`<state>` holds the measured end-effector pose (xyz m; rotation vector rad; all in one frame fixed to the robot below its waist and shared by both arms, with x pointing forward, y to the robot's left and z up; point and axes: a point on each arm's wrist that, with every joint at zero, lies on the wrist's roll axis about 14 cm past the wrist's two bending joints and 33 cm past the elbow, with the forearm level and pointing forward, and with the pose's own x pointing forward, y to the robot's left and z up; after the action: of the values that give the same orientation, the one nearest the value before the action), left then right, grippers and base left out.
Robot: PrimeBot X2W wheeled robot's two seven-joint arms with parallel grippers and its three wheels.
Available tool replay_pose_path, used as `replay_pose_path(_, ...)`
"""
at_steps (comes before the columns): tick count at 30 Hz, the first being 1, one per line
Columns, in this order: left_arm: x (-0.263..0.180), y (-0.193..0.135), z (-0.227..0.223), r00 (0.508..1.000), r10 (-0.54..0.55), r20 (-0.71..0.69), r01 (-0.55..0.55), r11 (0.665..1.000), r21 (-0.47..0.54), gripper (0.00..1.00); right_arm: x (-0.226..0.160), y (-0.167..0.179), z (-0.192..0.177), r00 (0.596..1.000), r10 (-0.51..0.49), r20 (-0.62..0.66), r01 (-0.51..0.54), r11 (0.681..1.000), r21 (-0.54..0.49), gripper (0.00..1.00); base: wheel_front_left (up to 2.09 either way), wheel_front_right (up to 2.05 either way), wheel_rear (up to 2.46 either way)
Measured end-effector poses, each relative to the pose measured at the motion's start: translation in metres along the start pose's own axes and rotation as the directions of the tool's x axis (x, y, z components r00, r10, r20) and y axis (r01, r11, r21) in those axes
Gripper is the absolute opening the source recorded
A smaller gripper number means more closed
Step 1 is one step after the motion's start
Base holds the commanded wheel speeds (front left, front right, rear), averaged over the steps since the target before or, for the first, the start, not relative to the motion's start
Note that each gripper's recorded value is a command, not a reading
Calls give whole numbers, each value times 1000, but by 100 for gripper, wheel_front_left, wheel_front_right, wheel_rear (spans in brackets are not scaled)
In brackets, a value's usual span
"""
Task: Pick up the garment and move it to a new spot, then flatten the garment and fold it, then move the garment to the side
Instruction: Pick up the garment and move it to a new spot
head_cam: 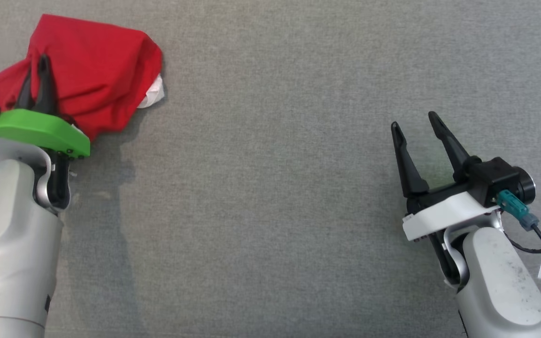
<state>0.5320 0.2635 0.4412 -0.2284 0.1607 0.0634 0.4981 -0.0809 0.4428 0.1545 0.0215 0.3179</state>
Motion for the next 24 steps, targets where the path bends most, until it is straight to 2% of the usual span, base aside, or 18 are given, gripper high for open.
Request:
replay_pose_path(2, 1, -21, 22, 996, -61, 69, 60, 998, 14, 0, -7, -2, 6, 1000, -13, 6, 13, 1000, 1, 100, 0, 0, 0)
replay_pose_path(6, -2, -80, 33, 971, -199, 132, 200, 980, 12, 0, -24, -17, 17, 998, -65, 19, 65, 998, 7, 100, 0, 0, 0)
replay_pose_path(10, -7, -152, 33, 921, -354, 161, 361, 933, -10, 0, -43, -35, 26, 991, -129, 28, 128, 991, 23, 100, 0, 0, 0)
replay_pose_path(16, -21, -247, 13, 837, -530, 139, 544, 835, -90, 0, -76, -63, 41, 973, -224, 48, 224, 974, 24, 100, 0, 0, 0)
replay_pose_path(21, -47, -323, -10, 731, -677, 88, 682, 719, -132, 0, -106, -84, 51, 951, -304, 61, 304, 953, 20, 100, 0, 0, 0)
replay_pose_path(24, -61, -354, -24, 673, -738, 53, 737, 662, -138, 0, -123, -96, 57, 934, -351, 68, 350, 937, 20, 100, 0, 0, 0)
